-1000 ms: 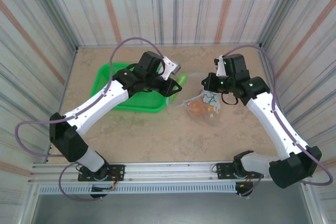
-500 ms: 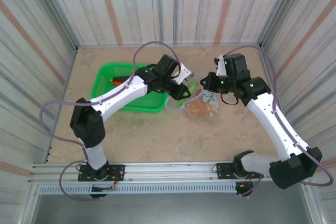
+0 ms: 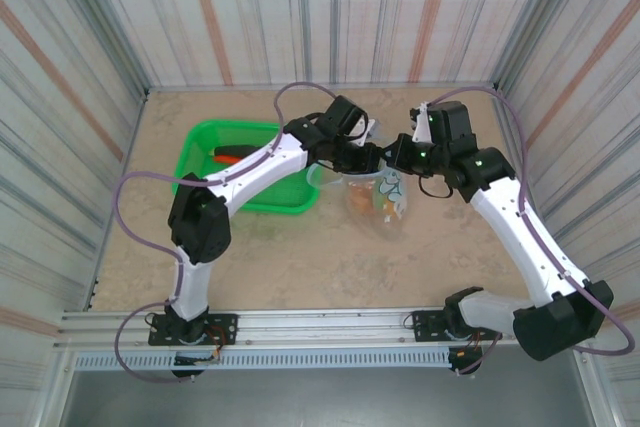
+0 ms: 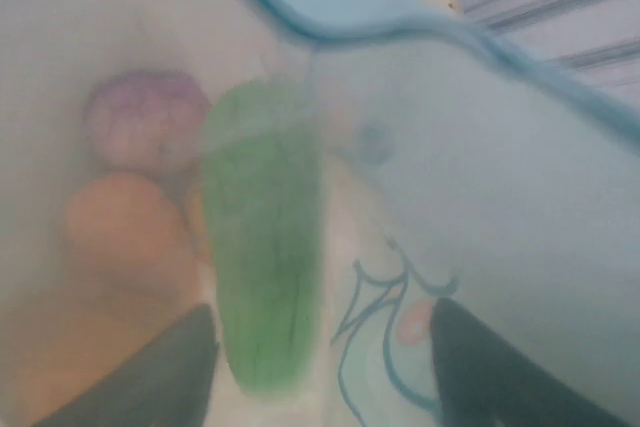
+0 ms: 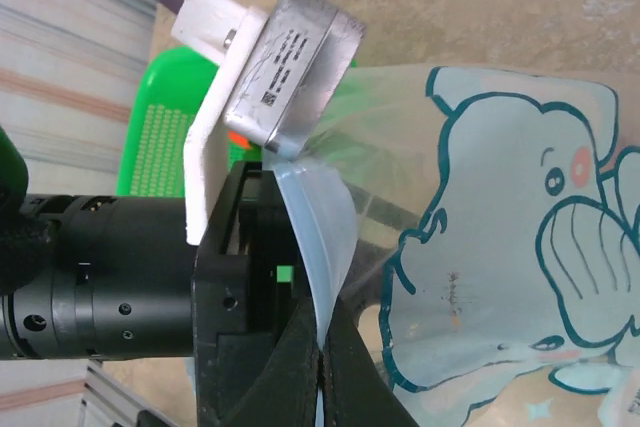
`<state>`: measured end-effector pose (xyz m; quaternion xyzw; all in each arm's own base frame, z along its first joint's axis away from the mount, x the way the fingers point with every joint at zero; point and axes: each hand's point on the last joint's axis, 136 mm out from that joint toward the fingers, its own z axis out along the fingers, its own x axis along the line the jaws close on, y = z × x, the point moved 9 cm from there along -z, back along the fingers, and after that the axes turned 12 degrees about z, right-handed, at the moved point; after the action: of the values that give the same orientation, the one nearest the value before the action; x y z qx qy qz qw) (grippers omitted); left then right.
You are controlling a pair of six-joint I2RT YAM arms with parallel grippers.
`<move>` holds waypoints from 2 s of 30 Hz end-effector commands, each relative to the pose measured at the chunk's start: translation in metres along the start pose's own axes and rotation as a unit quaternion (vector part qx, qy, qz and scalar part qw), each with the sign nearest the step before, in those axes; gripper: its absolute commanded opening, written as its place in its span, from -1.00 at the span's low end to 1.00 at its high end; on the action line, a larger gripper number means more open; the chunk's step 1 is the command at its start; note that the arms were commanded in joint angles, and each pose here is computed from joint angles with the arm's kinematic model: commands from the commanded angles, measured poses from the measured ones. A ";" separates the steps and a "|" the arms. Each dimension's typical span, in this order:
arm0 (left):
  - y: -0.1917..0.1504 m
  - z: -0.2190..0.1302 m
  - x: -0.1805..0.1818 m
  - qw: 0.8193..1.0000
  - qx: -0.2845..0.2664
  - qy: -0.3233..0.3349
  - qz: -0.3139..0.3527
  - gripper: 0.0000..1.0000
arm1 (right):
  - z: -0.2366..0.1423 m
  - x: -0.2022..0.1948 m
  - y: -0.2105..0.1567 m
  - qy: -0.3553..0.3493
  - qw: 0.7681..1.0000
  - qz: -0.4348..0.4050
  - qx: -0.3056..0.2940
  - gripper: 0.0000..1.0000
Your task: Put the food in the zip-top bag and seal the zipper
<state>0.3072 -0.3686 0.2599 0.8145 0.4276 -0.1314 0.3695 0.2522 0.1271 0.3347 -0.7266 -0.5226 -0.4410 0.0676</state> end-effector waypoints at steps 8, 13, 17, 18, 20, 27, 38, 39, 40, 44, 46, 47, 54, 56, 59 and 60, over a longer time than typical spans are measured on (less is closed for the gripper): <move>0.002 -0.030 -0.020 0.999 -0.027 -0.046 -0.001 0.42 | -0.001 -0.004 0.002 -0.011 1.000 -0.002 -0.018 -1.00; 0.002 -0.069 -0.038 0.996 -0.055 -0.060 0.045 0.39 | -0.002 -0.009 0.001 -0.028 0.999 -0.008 -0.022 -1.00; -0.003 -0.103 -0.046 0.992 -0.078 -0.063 0.080 0.36 | -0.001 -0.013 0.000 -0.040 0.999 -0.015 -0.023 -1.00; -0.004 -0.110 -0.047 0.991 -0.083 -0.061 0.085 0.35 | -0.001 -0.014 -0.001 -0.044 0.999 -0.017 -0.022 -1.00; -0.007 -0.125 -0.045 0.991 -0.091 -0.046 0.090 0.32 | -0.002 -0.015 -0.001 -0.052 0.998 -0.023 -0.024 -1.00; -0.018 -0.176 0.022 0.986 -0.162 0.028 -0.004 0.15 | 0.009 -0.021 -0.002 -0.070 0.997 -0.029 -0.009 -1.00; -0.044 -0.204 0.118 0.954 -0.167 0.196 -0.155 0.25 | 0.055 -0.022 -0.024 -0.124 0.988 -0.072 0.054 -1.00; -0.048 -0.205 0.131 0.947 -0.169 0.206 -0.180 0.26 | 0.055 -0.022 -0.024 -0.121 0.989 -0.072 0.054 -1.00; -0.053 -0.207 0.147 0.939 -0.170 0.213 -0.208 0.26 | 0.053 -0.021 -0.023 -0.118 0.989 -0.071 0.050 -1.00; -0.064 -0.207 0.198 0.906 -0.172 0.235 -0.308 0.26 | 0.044 -0.016 -0.018 -0.106 0.992 -0.066 0.036 -1.00; -0.063 -0.201 0.214 0.894 -0.169 0.247 -0.335 0.26 | 0.040 -0.013 -0.014 -0.097 0.993 -0.062 0.031 -1.00; -0.060 -0.199 0.221 0.886 -0.168 0.261 -0.344 0.27 | 0.038 -0.012 -0.013 -0.095 0.993 -0.060 0.030 -1.00; -0.064 -0.179 0.268 0.809 -0.196 0.311 -0.458 0.20 | 0.032 -0.008 -0.007 -0.083 0.995 -0.053 0.019 -1.00; -0.069 -0.173 0.280 0.784 -0.210 0.315 -0.492 0.16 | 0.032 -0.008 -0.005 -0.082 0.995 -0.051 0.016 -1.00; -0.072 -0.163 0.296 0.760 -0.218 0.315 -0.526 0.14 | 0.031 -0.008 -0.004 -0.080 0.995 -0.049 0.017 -1.00; -0.070 -0.160 0.299 0.755 -0.220 0.315 -0.531 0.13 | 0.031 -0.008 -0.005 -0.080 0.995 -0.048 0.018 -1.00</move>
<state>0.4054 -0.0566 0.1892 0.4149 0.8724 0.0440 0.2547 0.2686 0.1441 0.2924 -0.7362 -0.5755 -0.3555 0.0188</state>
